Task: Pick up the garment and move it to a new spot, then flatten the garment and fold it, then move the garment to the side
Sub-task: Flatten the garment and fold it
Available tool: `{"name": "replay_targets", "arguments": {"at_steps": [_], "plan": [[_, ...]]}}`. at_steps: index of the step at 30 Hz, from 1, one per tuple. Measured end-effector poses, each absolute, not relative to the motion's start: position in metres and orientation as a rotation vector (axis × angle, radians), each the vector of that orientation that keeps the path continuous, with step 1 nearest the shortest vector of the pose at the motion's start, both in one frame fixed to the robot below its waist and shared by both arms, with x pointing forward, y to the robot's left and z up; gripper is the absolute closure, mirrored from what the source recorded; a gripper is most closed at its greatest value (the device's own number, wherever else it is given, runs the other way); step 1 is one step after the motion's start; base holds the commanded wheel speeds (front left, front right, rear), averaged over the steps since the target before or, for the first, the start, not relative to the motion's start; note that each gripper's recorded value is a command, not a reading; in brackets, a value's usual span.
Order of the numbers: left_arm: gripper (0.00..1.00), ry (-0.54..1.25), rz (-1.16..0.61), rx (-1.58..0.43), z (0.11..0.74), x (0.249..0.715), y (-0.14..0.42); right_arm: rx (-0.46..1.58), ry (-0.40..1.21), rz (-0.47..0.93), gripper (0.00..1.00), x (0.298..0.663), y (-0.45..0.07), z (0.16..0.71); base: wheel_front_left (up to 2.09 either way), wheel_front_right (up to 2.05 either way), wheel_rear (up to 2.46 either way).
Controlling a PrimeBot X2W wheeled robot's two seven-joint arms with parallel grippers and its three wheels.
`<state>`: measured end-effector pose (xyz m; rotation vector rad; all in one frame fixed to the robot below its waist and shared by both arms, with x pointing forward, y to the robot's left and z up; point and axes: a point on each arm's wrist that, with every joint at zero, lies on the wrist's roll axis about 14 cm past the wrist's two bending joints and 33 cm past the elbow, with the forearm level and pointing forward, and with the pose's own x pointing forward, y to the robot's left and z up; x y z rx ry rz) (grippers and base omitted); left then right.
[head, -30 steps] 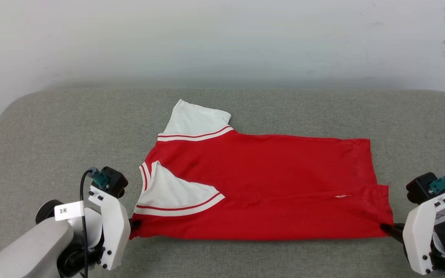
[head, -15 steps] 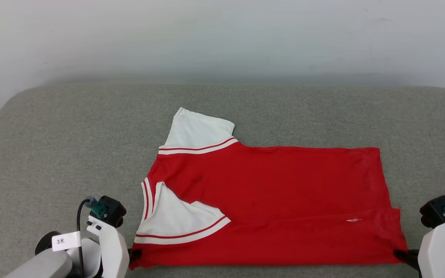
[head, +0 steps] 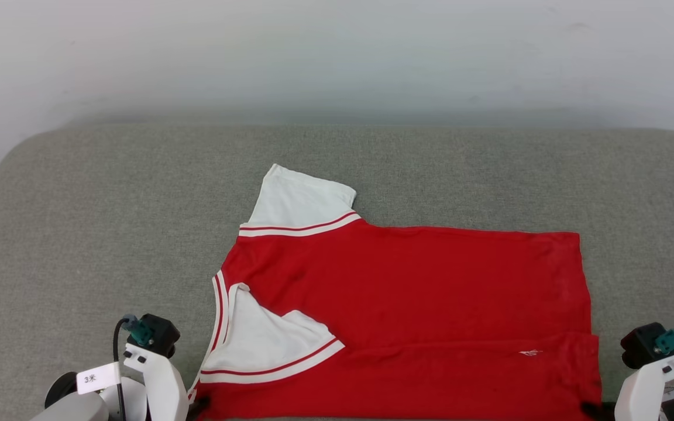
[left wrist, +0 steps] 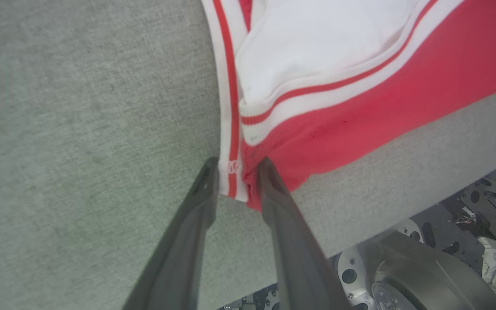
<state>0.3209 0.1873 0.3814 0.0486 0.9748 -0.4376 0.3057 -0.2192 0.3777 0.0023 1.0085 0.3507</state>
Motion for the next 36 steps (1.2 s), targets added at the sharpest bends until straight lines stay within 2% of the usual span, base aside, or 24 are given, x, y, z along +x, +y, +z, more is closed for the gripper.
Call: {"name": "replay_targets", "arguments": {"at_steps": [1, 6, 17, 19, 24, 29, 36], "plan": [[0.00, 0.971, -0.434, 0.054, 0.382, 0.321, 0.189, 0.005, 0.991, 0.348, 0.00, 0.307, -0.219, 0.380, 0.00, 0.00, 0.00], [0.00, 0.867, -0.425, 0.082, 0.403, 0.334, 0.195, 0.015, 0.795, 0.313, 0.00, 0.332, -0.224, 0.410, 0.00, 0.00, 0.00], [0.00, 0.461, -0.370, 0.155, 0.508, 0.428, 0.196, 0.018, 0.156, 0.160, 0.00, 0.386, -0.238, 0.517, 0.00, 0.00, 0.00], [0.00, 0.423, -0.377, 0.173, 0.519, 0.445, 0.190, 0.023, 0.096, 0.140, 0.00, 0.389, -0.237, 0.526, 0.00, 0.00, 0.00], [0.00, 0.411, -0.401, 0.162, 0.531, 0.490, 0.171, 0.012, 0.028, 0.118, 0.00, 0.393, -0.231, 0.533, 0.00, 0.00, 0.00], [0.00, 0.478, -0.432, 0.188, 0.523, 0.534, 0.155, 0.016, -0.009, 0.099, 0.00, 0.401, -0.227, 0.534, 0.00, 0.00, 0.00], [0.00, 0.728, -0.465, 0.203, 0.476, 0.578, 0.138, 0.011, 0.030, 0.070, 0.00, 0.414, -0.231, 0.514, 0.00, 0.00, 0.00]]}}
